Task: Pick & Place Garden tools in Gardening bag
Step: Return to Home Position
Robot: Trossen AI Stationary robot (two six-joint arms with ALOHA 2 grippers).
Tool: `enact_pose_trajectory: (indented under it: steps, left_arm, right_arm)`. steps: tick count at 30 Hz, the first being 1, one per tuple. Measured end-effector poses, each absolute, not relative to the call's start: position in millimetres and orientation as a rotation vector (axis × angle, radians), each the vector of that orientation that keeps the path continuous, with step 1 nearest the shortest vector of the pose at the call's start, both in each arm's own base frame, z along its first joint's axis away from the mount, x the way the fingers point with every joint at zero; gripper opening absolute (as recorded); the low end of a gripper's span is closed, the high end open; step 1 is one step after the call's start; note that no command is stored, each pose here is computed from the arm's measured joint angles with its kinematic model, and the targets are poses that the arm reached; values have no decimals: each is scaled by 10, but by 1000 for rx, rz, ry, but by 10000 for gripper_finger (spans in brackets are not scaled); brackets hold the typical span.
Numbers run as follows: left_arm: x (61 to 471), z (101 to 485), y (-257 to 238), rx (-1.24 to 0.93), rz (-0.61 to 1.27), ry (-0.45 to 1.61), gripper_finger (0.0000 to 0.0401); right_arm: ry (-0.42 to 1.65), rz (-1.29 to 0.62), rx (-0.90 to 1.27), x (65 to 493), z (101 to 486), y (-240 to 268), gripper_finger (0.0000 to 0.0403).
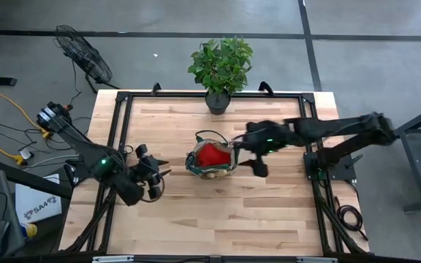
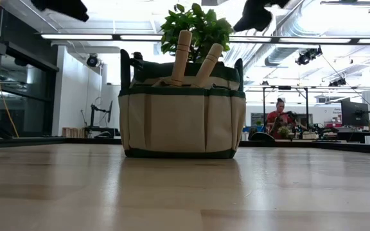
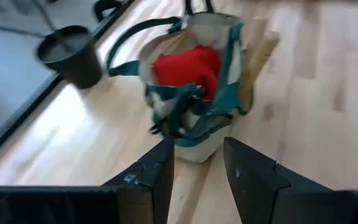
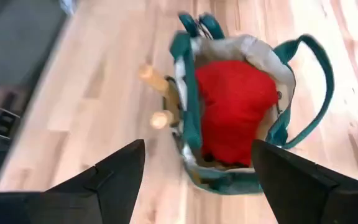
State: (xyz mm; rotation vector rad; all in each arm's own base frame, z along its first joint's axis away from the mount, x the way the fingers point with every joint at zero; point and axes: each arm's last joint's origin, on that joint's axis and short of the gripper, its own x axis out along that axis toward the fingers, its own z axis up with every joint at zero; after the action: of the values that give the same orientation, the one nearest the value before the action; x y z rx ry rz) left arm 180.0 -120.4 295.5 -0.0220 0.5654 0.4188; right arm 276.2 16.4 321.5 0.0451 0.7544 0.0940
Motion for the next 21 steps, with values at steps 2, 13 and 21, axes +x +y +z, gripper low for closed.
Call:
enact_pose_trajectory:
  steps: [2, 13, 21]
  left_arm:
    - [1742, 2875, -1160, -45, 367, 521, 134]
    - [1345, 2508, -764, -128, 71, 155, 134]
    - [1199, 2385, -355, -140, -60, 4, 134]
  right_arm:
    - [676, 105, 73, 2565, 3210, 159, 285]
    - [344, 50, 234, 1689, 2771, 100, 283]
    - [209, 39, 291, 1421, 2579, 80, 282]
